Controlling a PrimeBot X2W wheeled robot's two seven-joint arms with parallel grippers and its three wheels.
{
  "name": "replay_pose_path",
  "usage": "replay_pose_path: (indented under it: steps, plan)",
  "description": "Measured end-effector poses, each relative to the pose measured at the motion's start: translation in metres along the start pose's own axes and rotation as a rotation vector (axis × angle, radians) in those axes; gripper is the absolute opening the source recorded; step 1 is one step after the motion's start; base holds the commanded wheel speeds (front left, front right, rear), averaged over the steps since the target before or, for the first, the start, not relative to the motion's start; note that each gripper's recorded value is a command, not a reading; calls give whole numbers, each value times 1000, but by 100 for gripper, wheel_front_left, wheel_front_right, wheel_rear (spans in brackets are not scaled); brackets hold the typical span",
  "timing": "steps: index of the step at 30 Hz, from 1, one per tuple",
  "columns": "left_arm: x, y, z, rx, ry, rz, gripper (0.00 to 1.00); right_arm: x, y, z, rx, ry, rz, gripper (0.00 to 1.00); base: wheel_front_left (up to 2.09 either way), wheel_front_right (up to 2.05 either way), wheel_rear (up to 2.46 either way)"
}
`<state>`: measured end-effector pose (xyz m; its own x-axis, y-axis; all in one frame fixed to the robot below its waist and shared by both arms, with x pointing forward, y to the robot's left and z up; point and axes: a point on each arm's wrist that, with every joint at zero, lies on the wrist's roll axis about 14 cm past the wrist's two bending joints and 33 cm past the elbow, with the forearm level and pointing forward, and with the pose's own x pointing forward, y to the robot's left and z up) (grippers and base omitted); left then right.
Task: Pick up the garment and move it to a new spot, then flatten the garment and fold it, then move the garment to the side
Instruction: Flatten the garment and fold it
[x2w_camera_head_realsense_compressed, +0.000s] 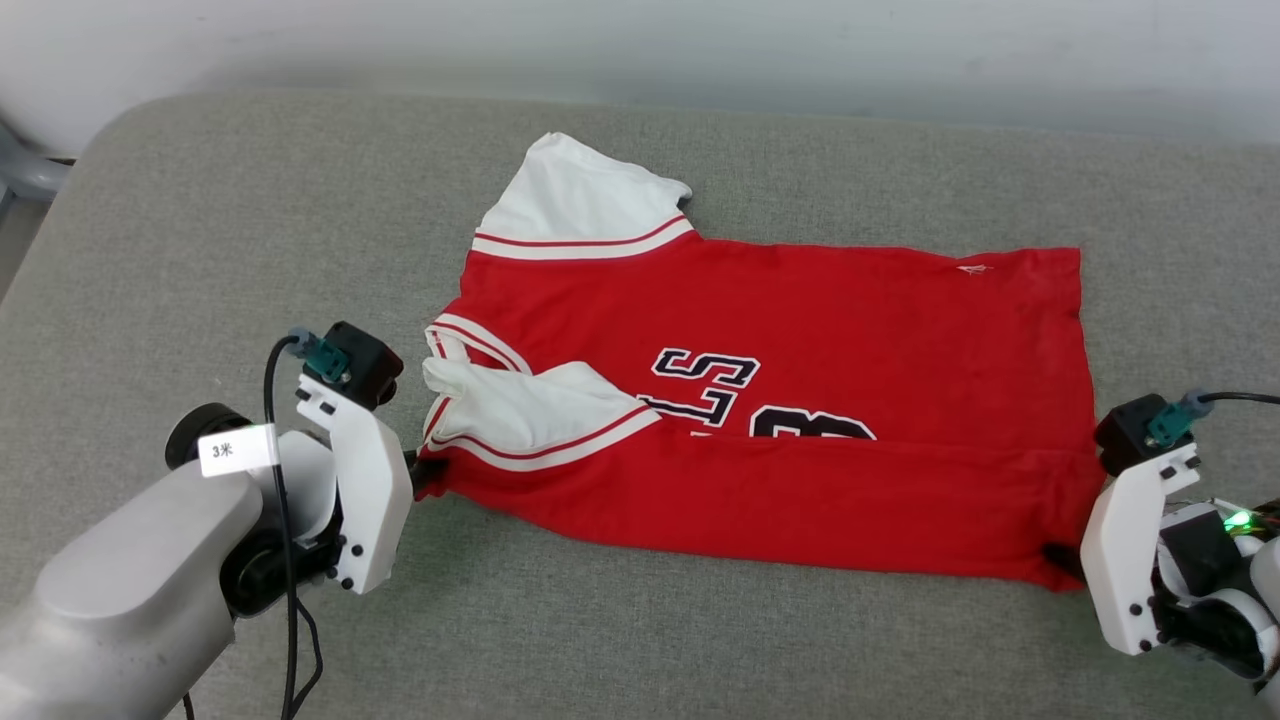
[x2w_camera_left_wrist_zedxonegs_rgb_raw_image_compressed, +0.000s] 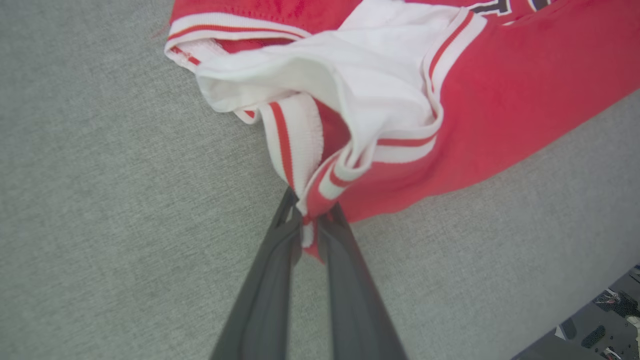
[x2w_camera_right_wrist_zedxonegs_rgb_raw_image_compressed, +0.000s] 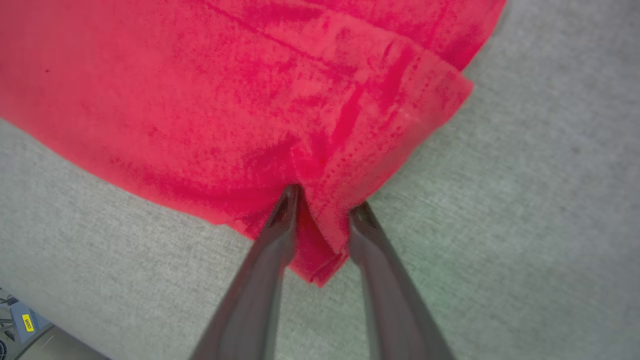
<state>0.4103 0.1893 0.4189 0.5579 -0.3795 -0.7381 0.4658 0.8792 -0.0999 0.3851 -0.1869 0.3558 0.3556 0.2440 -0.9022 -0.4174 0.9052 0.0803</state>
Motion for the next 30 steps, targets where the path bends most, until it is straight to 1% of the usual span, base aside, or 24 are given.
replay_pose_path:
  steps: [4, 10, 14, 21, 30]
  plan:
    - [-5, -3, -1, 4, -13, 4, 0, -8, 4, 11, 4, -80, 7, 0, 0, 0, 0]
    - [-23, -4, 1, 12, -54, 16, 0, -36, 1, 27, 13, -209, 0, 0, 0, 0, 0]
    - [-34, -9, 1, 19, -75, 15, 0, -55, -2, 25, 9, -256, -11, 0, 0, 0, 0]
    - [-47, -26, -21, 17, -62, -9, 0, -76, -2, 9, 23, -288, -17, 0, 0, 0, 0]
    - [-51, -49, -61, -39, -15, -47, 0, -83, -1, -29, 55, -225, -18, 0, 0, 0, 0]
